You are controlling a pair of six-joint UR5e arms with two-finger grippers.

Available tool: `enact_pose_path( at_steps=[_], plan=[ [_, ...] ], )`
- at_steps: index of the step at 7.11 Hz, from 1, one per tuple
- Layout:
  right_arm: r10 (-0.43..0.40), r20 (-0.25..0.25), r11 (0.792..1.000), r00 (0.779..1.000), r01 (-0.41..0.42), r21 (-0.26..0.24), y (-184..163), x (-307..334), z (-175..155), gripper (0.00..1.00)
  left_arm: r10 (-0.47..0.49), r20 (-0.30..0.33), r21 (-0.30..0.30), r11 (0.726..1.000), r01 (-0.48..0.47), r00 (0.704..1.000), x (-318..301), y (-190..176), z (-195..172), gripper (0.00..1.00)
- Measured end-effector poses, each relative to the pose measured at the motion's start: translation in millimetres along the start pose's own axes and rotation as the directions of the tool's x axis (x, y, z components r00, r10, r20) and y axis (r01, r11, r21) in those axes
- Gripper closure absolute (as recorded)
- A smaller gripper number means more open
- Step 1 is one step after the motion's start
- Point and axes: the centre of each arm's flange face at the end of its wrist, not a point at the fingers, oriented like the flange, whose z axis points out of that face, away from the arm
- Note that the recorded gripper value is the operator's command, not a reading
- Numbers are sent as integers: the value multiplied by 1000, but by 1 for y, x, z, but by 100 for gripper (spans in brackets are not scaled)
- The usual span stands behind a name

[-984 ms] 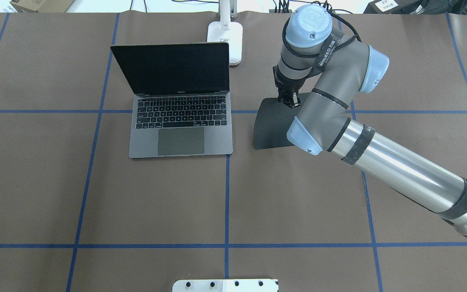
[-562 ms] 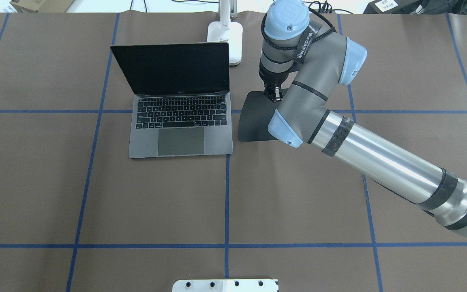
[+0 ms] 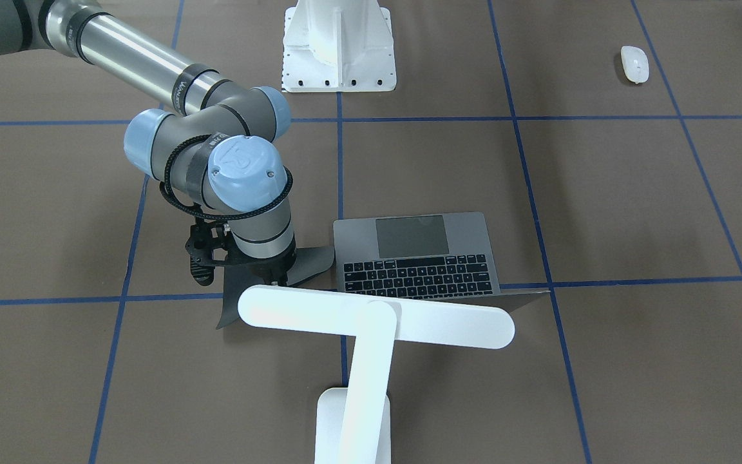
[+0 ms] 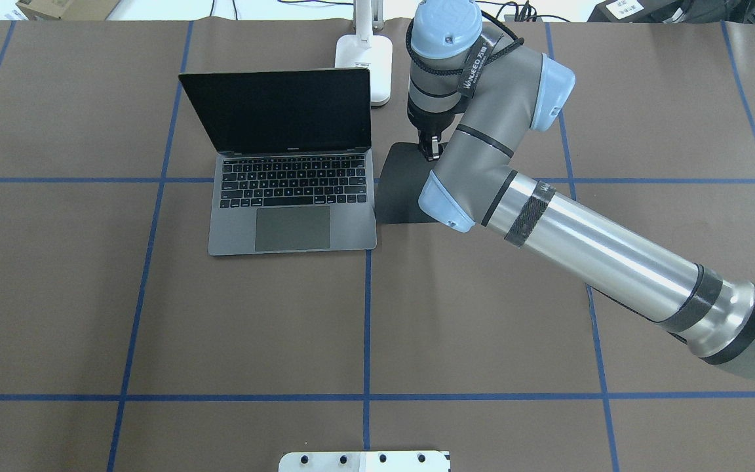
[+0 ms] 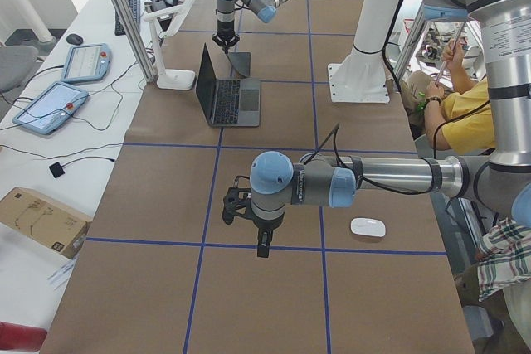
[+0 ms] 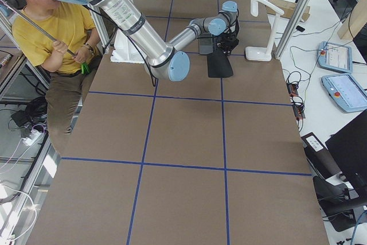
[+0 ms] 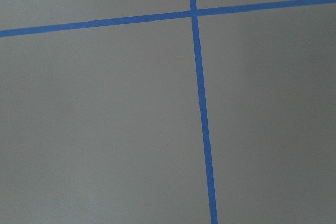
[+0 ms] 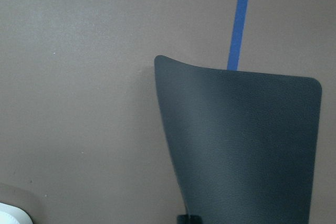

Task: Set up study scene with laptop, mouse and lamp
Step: 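Lower the mouse pad flat beside the laptop with the right gripper, then open the right gripper and withdraw it away from the mouse pad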

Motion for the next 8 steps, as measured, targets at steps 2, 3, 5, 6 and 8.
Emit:
enact_pose_path(
  at_steps=[2, 3, 5, 6, 8],
  plan=[
    [-49, 7, 999, 999, 49, -13, 2, 2, -7, 0, 7, -1, 12, 1000, -7, 1000, 4, -5, -5, 0],
    [-111, 17, 993, 994, 111, -25, 2, 5, -14, 0, 16, -2, 21, 1000, -16, 1000, 8, -7, -8, 0],
    [-351, 46, 935, 935, 353, -31, -26, 22, -25, 0, 70, 4, 76, 995, -70, 998, 25, -17, -27, 0],
    [-528, 59, 848, 847, 529, -20, -58, 34, -29, 0, 94, 6, 102, 990, -94, 996, 36, -29, -38, 0],
    [-746, 62, 664, 664, 748, -20, -144, 51, -45, 0, 121, 0, 128, 985, -120, 993, 48, -43, -50, 0]
  ],
)
